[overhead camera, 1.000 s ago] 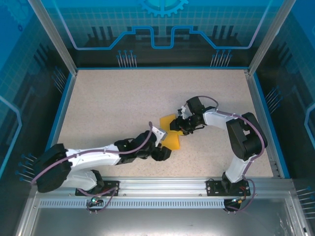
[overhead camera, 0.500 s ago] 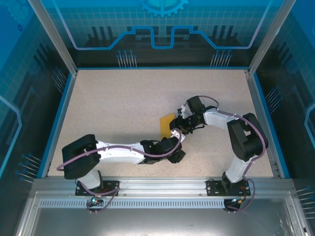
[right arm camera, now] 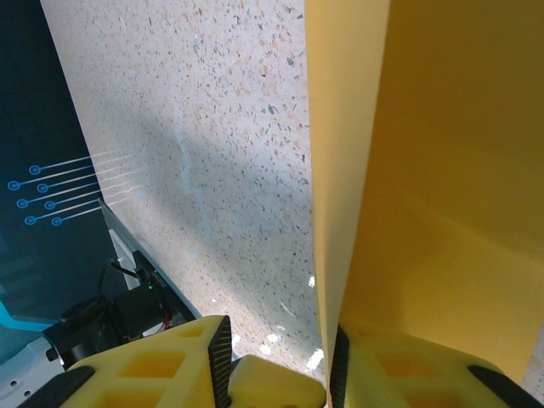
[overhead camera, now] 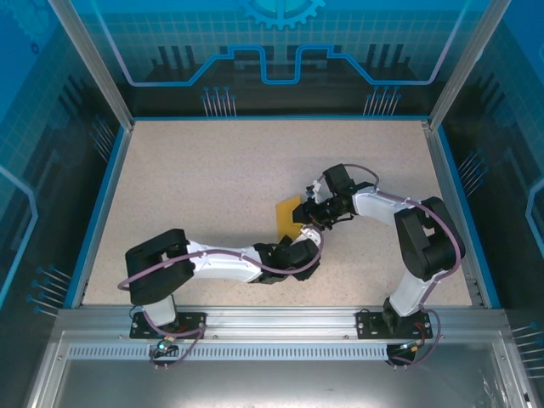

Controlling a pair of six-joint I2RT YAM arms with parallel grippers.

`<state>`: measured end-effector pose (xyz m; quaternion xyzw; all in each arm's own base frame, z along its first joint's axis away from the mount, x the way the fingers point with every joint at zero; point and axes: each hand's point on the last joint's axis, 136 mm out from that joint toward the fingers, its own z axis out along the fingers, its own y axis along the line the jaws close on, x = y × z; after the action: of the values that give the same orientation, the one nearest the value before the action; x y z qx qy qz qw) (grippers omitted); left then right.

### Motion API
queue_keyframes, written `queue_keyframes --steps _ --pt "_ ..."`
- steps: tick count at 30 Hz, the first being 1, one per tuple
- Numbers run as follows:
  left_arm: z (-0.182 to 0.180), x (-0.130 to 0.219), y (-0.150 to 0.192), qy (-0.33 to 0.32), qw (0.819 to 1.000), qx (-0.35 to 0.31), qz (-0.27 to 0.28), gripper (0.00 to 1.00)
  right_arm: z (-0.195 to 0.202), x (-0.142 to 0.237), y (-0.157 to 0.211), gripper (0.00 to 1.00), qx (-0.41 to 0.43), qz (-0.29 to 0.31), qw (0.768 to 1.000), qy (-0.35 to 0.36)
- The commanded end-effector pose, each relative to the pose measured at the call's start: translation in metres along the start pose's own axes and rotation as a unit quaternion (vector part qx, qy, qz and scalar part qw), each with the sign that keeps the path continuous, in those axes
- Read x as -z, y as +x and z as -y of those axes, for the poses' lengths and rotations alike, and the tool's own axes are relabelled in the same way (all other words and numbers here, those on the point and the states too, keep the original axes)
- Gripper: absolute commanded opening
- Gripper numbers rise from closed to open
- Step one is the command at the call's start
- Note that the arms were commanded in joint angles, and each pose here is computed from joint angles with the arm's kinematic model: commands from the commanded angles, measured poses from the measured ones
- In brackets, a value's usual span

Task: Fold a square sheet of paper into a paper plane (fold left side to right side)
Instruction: Fold the triangle a second time at the center of the table.

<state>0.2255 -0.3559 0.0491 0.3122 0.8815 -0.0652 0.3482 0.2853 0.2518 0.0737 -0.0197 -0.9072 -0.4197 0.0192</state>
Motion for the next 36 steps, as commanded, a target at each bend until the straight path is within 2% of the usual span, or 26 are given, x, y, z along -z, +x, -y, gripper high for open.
queue_keyframes --steps 1,5,8,14,17,27,36 --pt "0.002 -0.005 -0.014 -0.019 0.999 -0.021 0.021 0.75 -0.014 0.009 -0.003 0.37 0.003 0.004 1.0 -0.018" --pt "0.001 -0.01 -0.013 -0.031 0.999 -0.028 0.018 0.72 -0.012 0.007 -0.003 0.37 0.001 0.002 1.0 -0.015" --pt "-0.002 -0.009 -0.015 -0.038 0.999 -0.027 0.021 0.65 -0.011 0.006 -0.002 0.37 0.002 0.001 1.0 -0.012" --pt "-0.006 -0.001 -0.019 -0.039 0.999 -0.022 0.028 0.41 -0.005 0.004 -0.001 0.37 0.001 0.0 1.0 0.0" --pt "-0.008 0.004 -0.02 -0.038 0.999 -0.018 0.032 0.33 -0.003 0.004 -0.001 0.37 0.003 -0.001 1.0 0.007" --pt "-0.004 0.012 -0.02 -0.012 0.999 0.001 0.042 0.19 0.003 0.004 -0.001 0.36 0.007 -0.001 1.0 0.024" --pt "-0.005 0.013 -0.018 -0.005 0.999 0.009 0.038 0.01 0.002 0.004 -0.001 0.37 0.016 -0.002 1.0 0.023"
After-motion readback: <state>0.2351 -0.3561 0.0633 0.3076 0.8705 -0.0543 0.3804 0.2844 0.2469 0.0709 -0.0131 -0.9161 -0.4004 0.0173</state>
